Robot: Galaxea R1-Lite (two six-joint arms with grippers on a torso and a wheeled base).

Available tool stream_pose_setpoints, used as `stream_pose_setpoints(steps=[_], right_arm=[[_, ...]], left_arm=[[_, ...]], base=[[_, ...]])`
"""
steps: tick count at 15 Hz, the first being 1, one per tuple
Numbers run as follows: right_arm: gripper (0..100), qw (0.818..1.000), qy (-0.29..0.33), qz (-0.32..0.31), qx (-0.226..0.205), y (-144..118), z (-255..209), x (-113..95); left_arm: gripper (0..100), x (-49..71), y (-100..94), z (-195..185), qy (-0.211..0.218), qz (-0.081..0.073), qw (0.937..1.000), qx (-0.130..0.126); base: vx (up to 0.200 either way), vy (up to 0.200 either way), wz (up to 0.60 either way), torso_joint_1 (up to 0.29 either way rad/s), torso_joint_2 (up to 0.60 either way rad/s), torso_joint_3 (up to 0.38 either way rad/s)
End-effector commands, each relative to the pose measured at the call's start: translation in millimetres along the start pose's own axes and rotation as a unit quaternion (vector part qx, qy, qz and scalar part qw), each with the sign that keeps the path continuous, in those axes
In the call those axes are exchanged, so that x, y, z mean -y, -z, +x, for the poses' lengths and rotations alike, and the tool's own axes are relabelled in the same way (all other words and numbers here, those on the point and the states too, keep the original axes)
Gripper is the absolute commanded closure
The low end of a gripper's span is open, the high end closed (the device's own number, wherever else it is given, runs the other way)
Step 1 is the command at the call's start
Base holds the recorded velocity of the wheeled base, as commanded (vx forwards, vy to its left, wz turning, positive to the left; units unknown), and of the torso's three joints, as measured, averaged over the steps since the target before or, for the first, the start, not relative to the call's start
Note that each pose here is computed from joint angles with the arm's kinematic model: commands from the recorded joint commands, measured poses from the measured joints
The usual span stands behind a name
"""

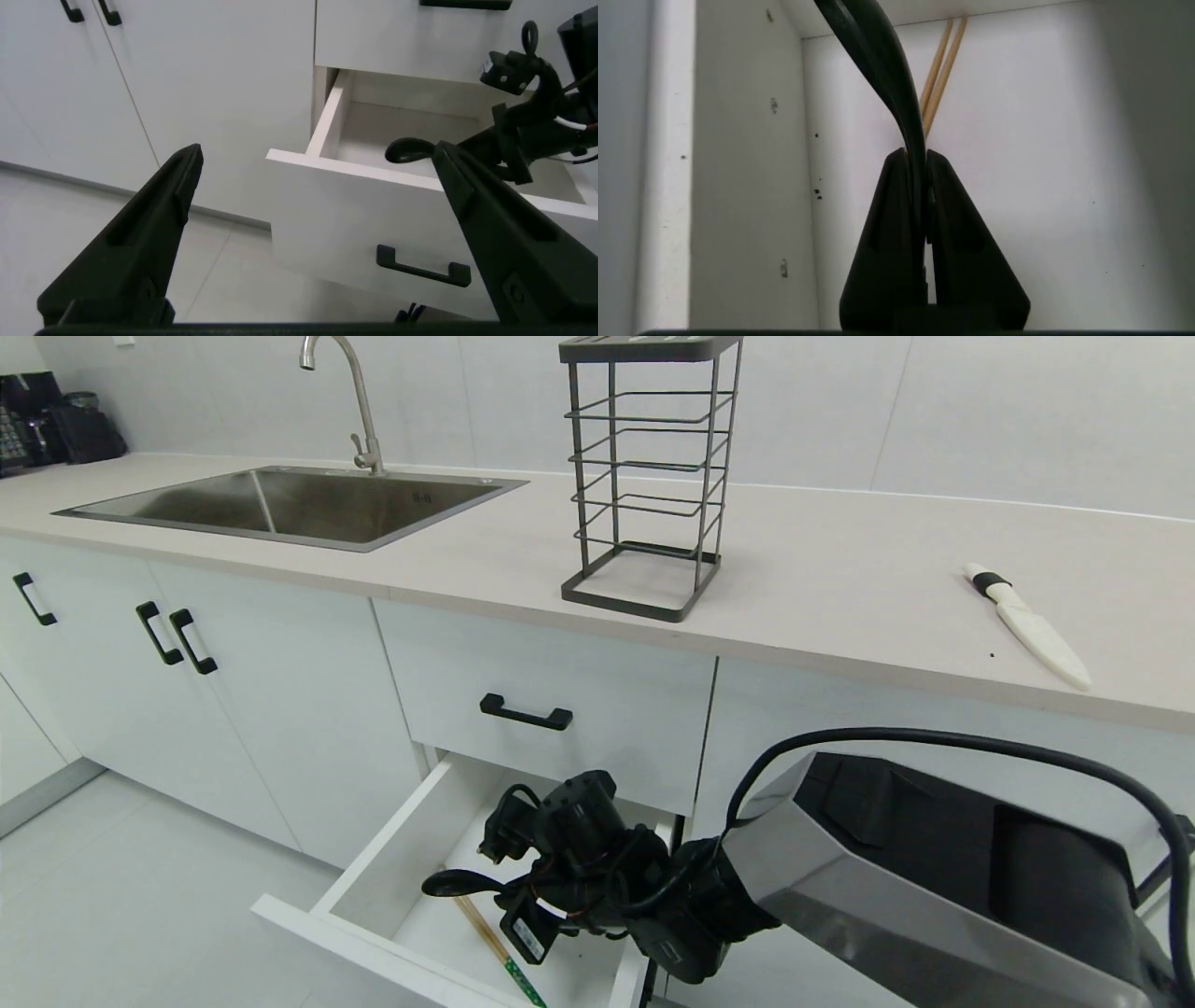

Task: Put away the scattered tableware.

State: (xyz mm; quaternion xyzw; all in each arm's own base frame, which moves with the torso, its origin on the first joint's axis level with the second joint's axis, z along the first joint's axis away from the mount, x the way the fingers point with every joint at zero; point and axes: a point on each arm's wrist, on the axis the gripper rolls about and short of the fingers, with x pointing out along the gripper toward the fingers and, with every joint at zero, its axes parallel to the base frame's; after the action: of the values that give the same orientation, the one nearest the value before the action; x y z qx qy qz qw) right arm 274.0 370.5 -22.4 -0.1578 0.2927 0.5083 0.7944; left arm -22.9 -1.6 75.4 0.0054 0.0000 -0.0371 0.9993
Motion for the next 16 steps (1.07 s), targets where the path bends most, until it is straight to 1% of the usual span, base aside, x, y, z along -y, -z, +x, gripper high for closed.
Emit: stream_pose_setpoints(steps=[1,4,7,10,15,16], right_arm=[[100,1.000,0.000,-0.001,-0.001,3.1,7.7,0.5],[100,1.000,0.017,0.001,-0.021,15.9,18.1,0.7],[100,1.000,0.021,-0.002,-0.011,9.1,24.5,1.2],[100,0.999,0.040,-0.005,-0.022,16.0,33.3,-2.7],[100,0.998,0.044,-0.006,-0.033,19.7,40.3,-3.7],[100,0.997,0.060,-0.004,-0.038,20.9,40.0,-2.3]], left_arm=[[0,0.0,0.1,0.1,0.000,-0.001,1.0000,-0.001],[0,0.0,0.1,0.1,0.000,0.000,1.0000,-0.001],[0,0.0,-0.1,0.1,0.000,0.000,1.0000,-0.001],[0,0.0,0.1,0.1,0.000,0.000,1.0000,-0.001],[0,0.0,-0.1,0.1,0.000,-0.001,1.0000,-0.001],[0,0.0,-0.1,0.1,0.000,-0.001,1.0000,-0.001]], base=[[0.000,0.000,0.00,0.000,0.00,0.000],[0.000,0.000,0.00,0.000,0.00,0.000],[0.000,0.000,0.00,0.000,0.00,0.000],[0.000,0.000,0.00,0.000,0.00,0.000],[0.000,0.000,0.00,0.000,0.00,0.000],[0.000,0.000,0.00,0.000,0.00,0.000]])
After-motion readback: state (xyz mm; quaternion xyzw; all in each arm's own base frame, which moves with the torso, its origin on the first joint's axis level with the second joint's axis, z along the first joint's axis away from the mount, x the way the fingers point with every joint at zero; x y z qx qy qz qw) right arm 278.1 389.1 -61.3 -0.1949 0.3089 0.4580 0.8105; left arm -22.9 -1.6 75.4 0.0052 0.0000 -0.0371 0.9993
